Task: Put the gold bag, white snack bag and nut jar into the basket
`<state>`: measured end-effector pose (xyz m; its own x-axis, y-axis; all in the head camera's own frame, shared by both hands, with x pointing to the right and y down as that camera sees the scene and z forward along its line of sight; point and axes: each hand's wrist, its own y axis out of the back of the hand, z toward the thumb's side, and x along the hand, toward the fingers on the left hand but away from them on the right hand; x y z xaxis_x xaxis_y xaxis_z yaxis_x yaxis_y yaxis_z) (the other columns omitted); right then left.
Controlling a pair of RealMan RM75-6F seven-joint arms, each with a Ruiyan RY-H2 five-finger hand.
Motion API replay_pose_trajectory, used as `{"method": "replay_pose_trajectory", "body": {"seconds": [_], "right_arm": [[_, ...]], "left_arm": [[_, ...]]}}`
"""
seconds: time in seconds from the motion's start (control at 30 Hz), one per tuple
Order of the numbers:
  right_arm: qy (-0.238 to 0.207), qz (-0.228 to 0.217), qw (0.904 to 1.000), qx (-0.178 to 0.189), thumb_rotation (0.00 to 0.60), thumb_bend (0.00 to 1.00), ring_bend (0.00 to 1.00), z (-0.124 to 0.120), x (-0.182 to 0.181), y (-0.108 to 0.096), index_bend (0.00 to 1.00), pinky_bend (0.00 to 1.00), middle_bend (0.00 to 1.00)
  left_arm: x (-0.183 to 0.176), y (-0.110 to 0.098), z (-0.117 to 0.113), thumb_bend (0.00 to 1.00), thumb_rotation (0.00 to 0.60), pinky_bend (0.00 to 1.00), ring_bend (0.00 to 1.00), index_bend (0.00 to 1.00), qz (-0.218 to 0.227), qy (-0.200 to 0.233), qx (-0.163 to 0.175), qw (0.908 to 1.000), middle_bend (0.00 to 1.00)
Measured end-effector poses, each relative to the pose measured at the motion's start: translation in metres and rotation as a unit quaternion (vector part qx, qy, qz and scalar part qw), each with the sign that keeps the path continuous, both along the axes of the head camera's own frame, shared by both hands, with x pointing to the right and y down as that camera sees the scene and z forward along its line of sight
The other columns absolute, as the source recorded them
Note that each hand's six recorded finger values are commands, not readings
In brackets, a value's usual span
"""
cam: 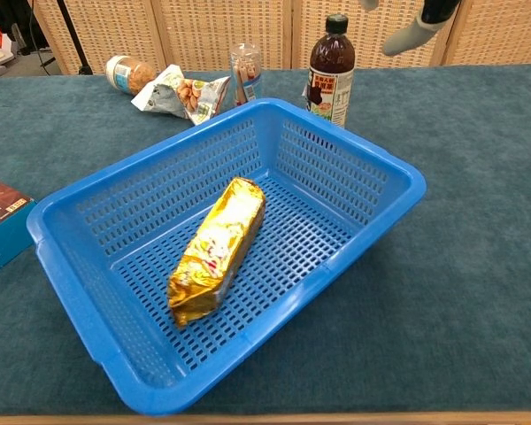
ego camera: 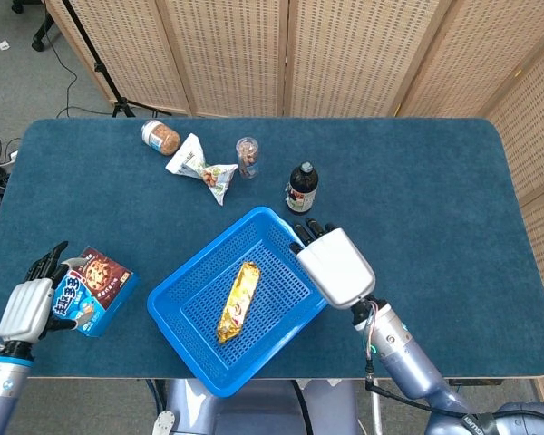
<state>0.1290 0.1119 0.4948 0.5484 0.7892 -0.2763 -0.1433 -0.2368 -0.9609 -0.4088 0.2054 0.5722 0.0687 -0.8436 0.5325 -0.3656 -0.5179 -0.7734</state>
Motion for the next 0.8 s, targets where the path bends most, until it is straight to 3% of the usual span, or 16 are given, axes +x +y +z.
{"method": "replay_pose_trajectory", "body": {"seconds": [0.23,0.33,0.43,0.57,0.8], "right_arm": [[-0.003,0.011,0.9999,-0.003,0.600,0.16,0.12,0.003,0.009,0.008,0.34,0.49,0.12],[-0.010,0.033,0.9993,-0.016,0.600,0.16,0.02,0.008,0.023,0.014,0.23,0.38,0.02],[-0.023,0.061,0.9974,-0.032,0.600,0.16,0.00,0.014,0.042,0.022,0.14,0.31,0.00],[-0.053,0.117,0.9901,-0.057,0.600,0.16,0.00,0.024,0.078,0.037,0.10,0.30,0.00],[-0.112,0.191,0.9731,-0.062,0.600,0.16,0.00,0.029,0.136,0.070,0.09,0.28,0.00]], "left_arm": [[0.001,0.001,0.002,0.10,0.600,0.09,0.05,0.25,0.004,-0.003,-0.004,1.0000,0.00],[0.001,0.002,0.005,0.10,0.600,0.09,0.05,0.25,0.006,-0.008,-0.006,0.9999,0.00],[0.001,0.002,0.007,0.10,0.600,0.09,0.05,0.25,0.007,-0.012,-0.007,0.9999,0.00],[0.001,0.004,0.014,0.10,0.600,0.09,0.05,0.25,0.010,-0.026,-0.012,0.9995,0.00],[0.003,0.004,0.022,0.10,0.600,0.09,0.05,0.25,0.014,-0.042,-0.012,0.9990,0.00]]}}
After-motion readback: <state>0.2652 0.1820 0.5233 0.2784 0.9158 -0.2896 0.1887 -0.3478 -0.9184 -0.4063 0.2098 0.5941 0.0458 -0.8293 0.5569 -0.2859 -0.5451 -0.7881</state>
